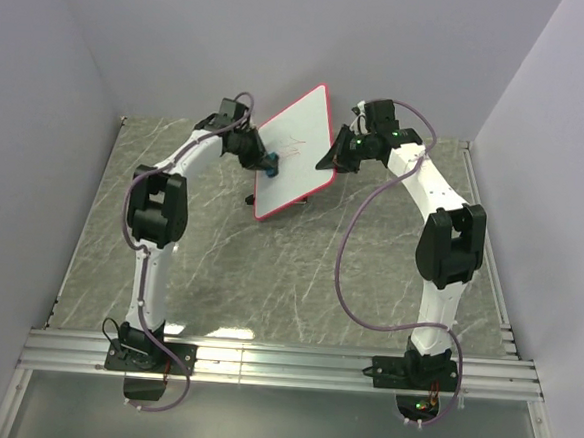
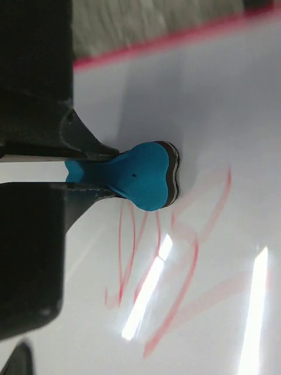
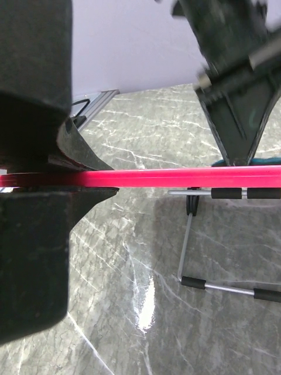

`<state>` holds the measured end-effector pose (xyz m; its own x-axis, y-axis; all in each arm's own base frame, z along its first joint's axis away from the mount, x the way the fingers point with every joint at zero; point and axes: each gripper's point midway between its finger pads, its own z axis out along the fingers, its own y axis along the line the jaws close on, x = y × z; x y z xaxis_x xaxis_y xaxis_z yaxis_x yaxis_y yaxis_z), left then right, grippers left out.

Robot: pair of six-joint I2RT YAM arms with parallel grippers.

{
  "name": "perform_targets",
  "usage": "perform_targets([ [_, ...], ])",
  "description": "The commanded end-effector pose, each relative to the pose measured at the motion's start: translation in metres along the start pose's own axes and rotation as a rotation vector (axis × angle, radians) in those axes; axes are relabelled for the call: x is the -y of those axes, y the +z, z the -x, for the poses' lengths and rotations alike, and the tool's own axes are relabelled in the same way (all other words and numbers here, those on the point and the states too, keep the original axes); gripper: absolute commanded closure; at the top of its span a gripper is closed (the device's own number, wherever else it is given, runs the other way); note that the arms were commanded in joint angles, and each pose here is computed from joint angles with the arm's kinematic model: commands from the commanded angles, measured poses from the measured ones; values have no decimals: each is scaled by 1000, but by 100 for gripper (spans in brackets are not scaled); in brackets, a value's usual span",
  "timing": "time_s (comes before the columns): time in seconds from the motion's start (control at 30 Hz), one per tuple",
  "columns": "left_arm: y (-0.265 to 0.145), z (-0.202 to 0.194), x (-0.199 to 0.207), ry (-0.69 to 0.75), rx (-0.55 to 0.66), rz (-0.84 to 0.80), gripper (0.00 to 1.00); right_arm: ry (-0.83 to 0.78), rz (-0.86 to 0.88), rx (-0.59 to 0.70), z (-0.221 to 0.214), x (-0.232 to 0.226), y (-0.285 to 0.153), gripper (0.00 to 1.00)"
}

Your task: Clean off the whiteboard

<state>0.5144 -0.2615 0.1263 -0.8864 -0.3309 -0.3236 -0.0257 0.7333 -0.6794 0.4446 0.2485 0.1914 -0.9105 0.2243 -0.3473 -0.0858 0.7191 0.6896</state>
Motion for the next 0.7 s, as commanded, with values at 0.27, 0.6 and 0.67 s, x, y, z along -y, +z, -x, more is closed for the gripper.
perform_targets([
  [0.27, 7, -22, -29, 53, -126, 36, 100, -89, -24, 16, -7, 1, 1, 100],
  [0.6, -37, -6, 109, 265, -77, -397, 100, -86, -45, -11, -17, 10, 4, 100],
  [0.67, -37, 0, 112, 262, -53, -396, 100, -86, -51, -16, -18, 13, 4, 100],
])
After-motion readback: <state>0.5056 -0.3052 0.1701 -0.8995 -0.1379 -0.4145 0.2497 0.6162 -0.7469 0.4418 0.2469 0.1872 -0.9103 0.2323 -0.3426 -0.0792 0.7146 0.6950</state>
